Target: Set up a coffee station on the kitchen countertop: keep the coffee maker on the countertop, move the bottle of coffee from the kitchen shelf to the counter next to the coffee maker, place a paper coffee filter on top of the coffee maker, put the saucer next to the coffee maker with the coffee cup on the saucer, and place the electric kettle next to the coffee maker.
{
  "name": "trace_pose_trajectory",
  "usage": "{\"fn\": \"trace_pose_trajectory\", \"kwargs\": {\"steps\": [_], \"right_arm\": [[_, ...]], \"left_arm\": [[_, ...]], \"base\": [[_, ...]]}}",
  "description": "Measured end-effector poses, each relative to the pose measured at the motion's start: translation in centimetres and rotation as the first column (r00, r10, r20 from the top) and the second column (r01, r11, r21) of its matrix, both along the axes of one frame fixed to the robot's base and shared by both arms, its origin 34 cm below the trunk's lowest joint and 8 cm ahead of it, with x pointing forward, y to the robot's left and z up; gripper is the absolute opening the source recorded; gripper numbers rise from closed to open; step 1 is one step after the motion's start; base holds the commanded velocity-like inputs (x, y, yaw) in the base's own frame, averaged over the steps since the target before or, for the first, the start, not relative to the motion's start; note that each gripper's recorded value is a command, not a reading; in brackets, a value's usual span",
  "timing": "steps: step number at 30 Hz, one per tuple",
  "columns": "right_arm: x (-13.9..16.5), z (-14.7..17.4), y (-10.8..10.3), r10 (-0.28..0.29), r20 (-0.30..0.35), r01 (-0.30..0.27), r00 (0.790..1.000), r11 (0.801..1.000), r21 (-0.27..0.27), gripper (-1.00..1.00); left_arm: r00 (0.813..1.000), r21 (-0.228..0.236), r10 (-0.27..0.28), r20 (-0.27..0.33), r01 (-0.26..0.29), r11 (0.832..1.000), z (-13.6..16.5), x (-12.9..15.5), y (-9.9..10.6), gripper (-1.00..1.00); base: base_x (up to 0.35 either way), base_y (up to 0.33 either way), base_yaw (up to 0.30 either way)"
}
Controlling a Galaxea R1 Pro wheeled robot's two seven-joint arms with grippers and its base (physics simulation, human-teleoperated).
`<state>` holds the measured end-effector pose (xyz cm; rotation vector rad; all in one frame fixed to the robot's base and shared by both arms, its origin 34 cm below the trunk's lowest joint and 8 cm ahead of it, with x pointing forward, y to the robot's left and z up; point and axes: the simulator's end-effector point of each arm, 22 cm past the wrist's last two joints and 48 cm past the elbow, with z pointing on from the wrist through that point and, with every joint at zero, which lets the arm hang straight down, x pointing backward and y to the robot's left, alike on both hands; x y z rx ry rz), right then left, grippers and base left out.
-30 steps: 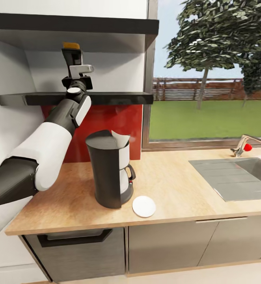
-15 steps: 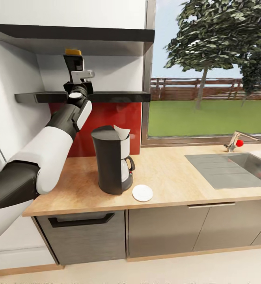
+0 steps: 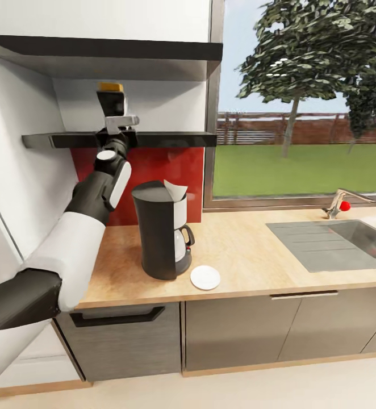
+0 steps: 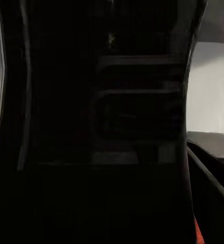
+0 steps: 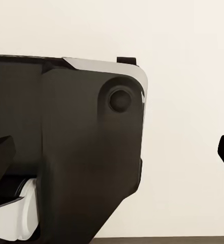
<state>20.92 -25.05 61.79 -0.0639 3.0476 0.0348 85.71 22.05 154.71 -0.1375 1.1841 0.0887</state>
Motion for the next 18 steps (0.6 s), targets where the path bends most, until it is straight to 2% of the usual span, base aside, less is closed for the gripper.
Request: {"fn": "trace_pose_trajectory", "kwargs": {"steps": [3,5,9,13,18], "right_arm": [[0.0,0.0,0.0,0.0,0.0,0.0,1.0,1.0,0.0,1.0],[0.0,0.0,0.0,0.0,0.0,0.0,1.0,1.0,0.0,1.0],[0.0,0.0,0.0,0.0,0.001,0.0,1.0,1.0,0.0,1.0],[0.1,0.0,0.1,0.001,0.001,-0.001,1.0,1.0,0.002,1.0],[0.1,0.0,0.2,0.001,0.001,-0.001,1.0,1.0,0.003,1.0]], "left_arm": [[0.997,0.042,-0.074,0.001,0.074,0.996,-0.6,-1.4,-0.3,-1.0],[0.994,0.081,-0.112,0.011,0.111,0.991,-0.4,-2.7,0.6,-1.0],[0.986,0.126,-0.166,-0.017,0.167,0.978,-1.4,-4.3,2.6,-1.0],[0.974,0.122,-0.224,-0.024,0.225,0.967,-2.8,-5.9,4.8,-1.0],[0.967,0.112,-0.248,-0.048,0.252,0.961,-6.7,-7.7,8.0,-1.0]], "base": [[0.0,0.0,0.0],[0.0,0.0,0.0],[0.0,0.0,0.0],[0.0,0.0,0.0],[0.0,0.0,0.0]]}}
